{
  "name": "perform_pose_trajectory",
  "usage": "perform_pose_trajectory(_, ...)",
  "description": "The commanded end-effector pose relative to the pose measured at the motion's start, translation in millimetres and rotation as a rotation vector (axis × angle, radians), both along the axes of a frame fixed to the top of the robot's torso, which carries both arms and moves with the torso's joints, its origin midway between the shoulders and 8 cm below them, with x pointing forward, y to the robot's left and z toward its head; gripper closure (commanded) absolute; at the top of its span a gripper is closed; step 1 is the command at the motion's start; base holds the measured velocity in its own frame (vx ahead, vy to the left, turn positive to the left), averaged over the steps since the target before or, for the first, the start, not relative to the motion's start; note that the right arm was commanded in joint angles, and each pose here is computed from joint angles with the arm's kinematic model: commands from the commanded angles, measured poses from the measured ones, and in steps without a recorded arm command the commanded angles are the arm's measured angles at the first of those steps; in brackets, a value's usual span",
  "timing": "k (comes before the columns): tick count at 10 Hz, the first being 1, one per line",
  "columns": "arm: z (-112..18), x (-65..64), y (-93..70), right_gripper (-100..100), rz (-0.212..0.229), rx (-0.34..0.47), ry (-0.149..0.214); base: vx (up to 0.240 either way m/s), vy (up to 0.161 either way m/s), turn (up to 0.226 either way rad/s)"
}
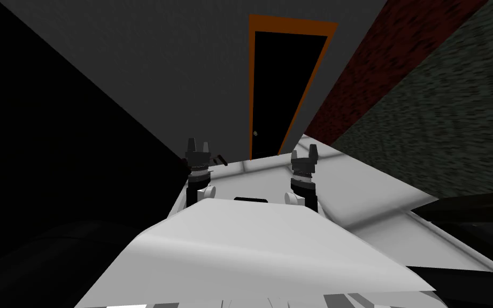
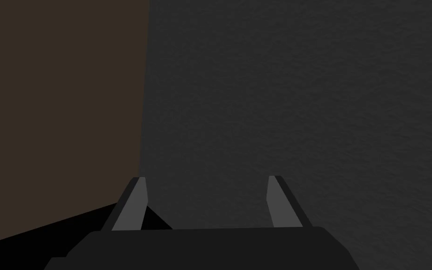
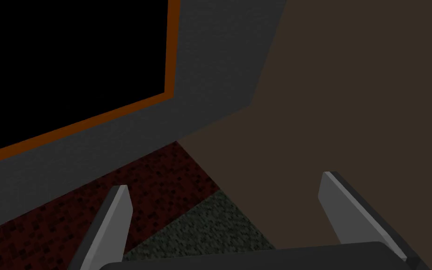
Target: Pull the door open
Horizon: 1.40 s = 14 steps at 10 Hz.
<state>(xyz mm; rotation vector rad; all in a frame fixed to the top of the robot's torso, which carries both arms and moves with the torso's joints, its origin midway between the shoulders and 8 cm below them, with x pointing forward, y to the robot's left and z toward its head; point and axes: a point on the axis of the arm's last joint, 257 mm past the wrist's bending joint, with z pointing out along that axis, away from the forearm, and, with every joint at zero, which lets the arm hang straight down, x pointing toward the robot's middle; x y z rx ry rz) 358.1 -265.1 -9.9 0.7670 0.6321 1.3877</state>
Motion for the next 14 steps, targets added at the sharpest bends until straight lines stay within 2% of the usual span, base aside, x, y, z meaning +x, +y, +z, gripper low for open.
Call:
perform_pose_trajectory(1, -10.8, 4.9, 0.0, -100, 0.033, 0.031, 0.014, 0.077, 0.004, 0.114)
perform_pose_trajectory(4, -32.2, 13.8, -1.1, -100, 0.093, 0.096, 0.040, 0.133, -0.003, 0.113)
perform_pose_trajectory(6, -41.2, 17.3, -2.0, -100, 0.116, 0.125, 0.052, 0.137, -0.013, 0.083)
perform_pose_trajectory(7, -51.3, 21.0, -3.2, -100, 0.140, 0.158, 0.064, 0.117, -0.008, 0.124)
perform_pose_trajectory(14, -93.2, 34.5, -10.8, -100, 0.228, 0.301, 0.115, 0.096, -0.010, 0.096)
